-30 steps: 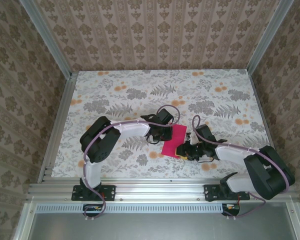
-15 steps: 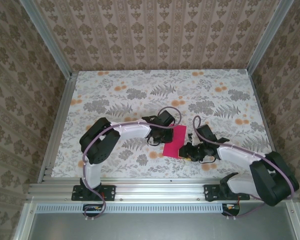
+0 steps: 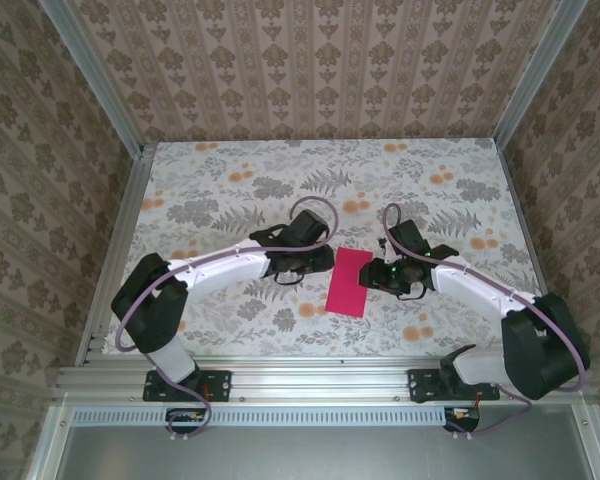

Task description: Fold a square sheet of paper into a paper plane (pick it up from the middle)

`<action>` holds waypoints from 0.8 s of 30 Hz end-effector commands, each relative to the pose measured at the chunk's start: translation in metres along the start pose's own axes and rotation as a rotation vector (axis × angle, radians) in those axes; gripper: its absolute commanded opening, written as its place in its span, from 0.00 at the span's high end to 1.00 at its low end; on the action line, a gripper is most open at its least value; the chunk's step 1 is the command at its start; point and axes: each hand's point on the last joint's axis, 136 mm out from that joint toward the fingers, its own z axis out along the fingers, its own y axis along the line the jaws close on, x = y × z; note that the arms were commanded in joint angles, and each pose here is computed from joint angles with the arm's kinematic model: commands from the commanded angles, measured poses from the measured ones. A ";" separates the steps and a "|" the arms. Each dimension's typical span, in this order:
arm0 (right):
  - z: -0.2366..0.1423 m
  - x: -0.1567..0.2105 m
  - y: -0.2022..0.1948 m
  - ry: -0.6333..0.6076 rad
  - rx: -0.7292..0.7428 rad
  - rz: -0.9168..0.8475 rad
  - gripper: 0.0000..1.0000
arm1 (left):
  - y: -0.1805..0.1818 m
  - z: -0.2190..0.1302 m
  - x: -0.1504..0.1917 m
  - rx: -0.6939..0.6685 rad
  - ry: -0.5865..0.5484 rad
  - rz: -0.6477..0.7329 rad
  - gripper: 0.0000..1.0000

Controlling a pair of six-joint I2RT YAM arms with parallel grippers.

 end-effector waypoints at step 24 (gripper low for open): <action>0.043 -0.015 -0.010 0.068 0.105 0.024 0.53 | 0.012 0.027 0.011 0.093 0.113 -0.064 0.60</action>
